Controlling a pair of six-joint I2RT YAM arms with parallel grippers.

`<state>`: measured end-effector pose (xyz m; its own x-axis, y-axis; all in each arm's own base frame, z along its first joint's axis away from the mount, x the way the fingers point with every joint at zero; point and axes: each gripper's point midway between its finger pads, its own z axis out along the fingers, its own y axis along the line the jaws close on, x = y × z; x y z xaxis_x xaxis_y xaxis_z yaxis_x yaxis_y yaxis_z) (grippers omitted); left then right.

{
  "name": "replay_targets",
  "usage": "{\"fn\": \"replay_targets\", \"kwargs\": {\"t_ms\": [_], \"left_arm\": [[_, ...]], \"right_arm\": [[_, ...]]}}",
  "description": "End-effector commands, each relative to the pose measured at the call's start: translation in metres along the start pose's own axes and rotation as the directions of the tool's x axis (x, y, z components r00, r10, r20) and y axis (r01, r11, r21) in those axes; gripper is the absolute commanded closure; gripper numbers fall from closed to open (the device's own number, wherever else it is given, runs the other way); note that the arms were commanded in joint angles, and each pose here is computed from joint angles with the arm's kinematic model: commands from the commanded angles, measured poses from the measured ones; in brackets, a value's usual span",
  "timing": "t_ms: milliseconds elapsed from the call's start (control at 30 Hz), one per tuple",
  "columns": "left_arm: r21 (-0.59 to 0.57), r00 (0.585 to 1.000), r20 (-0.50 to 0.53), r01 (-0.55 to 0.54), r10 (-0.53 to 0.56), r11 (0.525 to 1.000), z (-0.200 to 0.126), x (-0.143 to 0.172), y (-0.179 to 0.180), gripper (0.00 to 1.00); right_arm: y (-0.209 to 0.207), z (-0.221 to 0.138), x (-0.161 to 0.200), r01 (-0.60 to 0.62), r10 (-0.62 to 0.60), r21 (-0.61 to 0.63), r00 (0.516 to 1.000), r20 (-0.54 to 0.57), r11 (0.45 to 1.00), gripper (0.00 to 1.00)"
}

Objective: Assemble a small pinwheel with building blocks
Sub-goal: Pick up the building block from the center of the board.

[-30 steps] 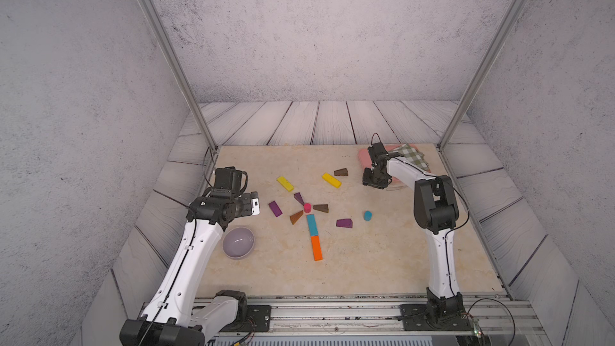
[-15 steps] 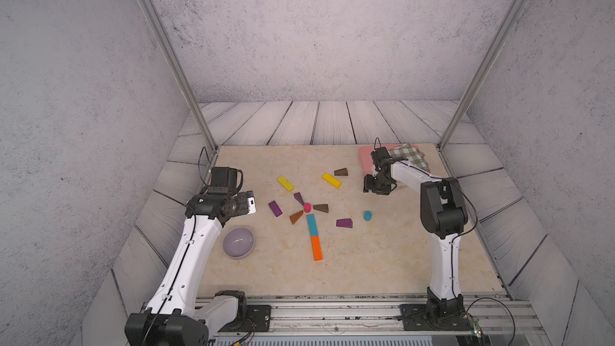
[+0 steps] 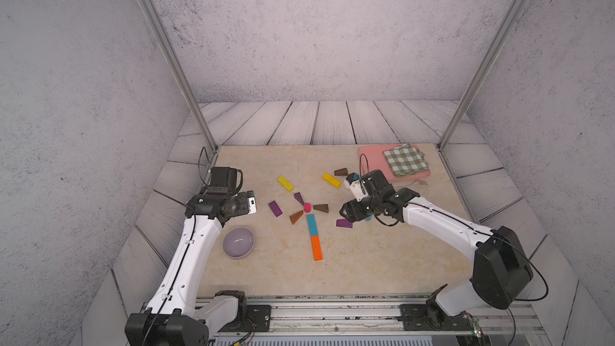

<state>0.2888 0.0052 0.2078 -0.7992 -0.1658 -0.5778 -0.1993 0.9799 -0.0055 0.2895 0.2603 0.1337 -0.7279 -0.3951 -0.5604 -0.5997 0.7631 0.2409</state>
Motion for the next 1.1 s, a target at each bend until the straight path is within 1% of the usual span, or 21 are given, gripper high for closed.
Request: {"fn": "replay_targets", "kwargs": {"t_ms": [0,100,133,267,367,433,533,700,833,900,1000,1067], "left_arm": [[0.008,1.0,0.021,0.003,-0.003,1.0,-0.005,-0.001,0.002,0.04],[0.015,1.0,0.028,0.003,-0.004,1.0,-0.007,-0.002,0.001,0.04],[0.017,1.0,0.03,0.004,-0.005,1.0,-0.007,-0.002,0.001,0.04],[0.016,0.999,0.036,0.004,-0.005,1.0,-0.009,-0.002,0.002,0.04],[0.014,0.999,0.041,0.009,-0.009,1.0,-0.01,-0.003,0.002,0.04],[0.014,0.999,0.039,0.007,-0.008,1.0,-0.009,-0.002,0.002,0.04],[0.02,0.999,0.036,0.006,-0.007,1.0,-0.009,-0.002,0.001,0.04],[0.023,0.999,0.046,0.005,-0.006,1.0,-0.011,-0.003,0.001,0.04],[0.03,0.999,0.043,0.005,-0.006,1.0,-0.01,-0.002,-0.001,0.04],[0.029,0.999,0.044,0.006,-0.007,1.0,-0.01,-0.002,0.0,0.04],[0.026,0.999,0.041,0.005,-0.007,1.0,-0.01,-0.002,0.0,0.04],[0.026,0.999,0.04,0.005,-0.006,1.0,-0.01,-0.001,0.0,0.04]], "right_arm": [[0.012,-0.012,0.005,0.081,-0.08,-0.035,0.996,0.023,0.996,0.29],[0.024,-0.003,0.021,0.124,-0.125,-0.027,0.991,-0.041,0.992,0.3],[0.033,0.002,0.029,0.132,-0.137,-0.062,0.988,-0.075,0.989,0.3],[0.047,0.015,0.048,0.142,-0.154,-0.087,0.978,-0.141,0.986,0.3],[0.05,0.02,0.055,0.145,-0.16,-0.097,0.974,-0.162,0.985,0.3],[0.043,0.028,0.06,0.151,-0.159,-0.061,0.97,-0.185,0.987,0.3],[0.04,0.039,0.068,0.149,-0.158,-0.055,0.962,-0.223,0.987,0.3],[0.034,0.044,0.071,0.17,-0.173,-0.034,0.953,-0.25,0.985,0.29],[0.027,0.045,0.074,0.202,-0.196,-0.007,0.939,-0.282,0.979,0.26],[0.026,0.046,0.074,0.215,-0.208,-0.004,0.937,-0.279,0.977,0.25],[0.035,0.046,0.072,0.223,-0.229,-0.053,0.94,-0.252,0.973,0.24],[0.031,0.049,0.069,0.23,-0.231,-0.034,0.941,-0.246,0.973,0.24]]}}
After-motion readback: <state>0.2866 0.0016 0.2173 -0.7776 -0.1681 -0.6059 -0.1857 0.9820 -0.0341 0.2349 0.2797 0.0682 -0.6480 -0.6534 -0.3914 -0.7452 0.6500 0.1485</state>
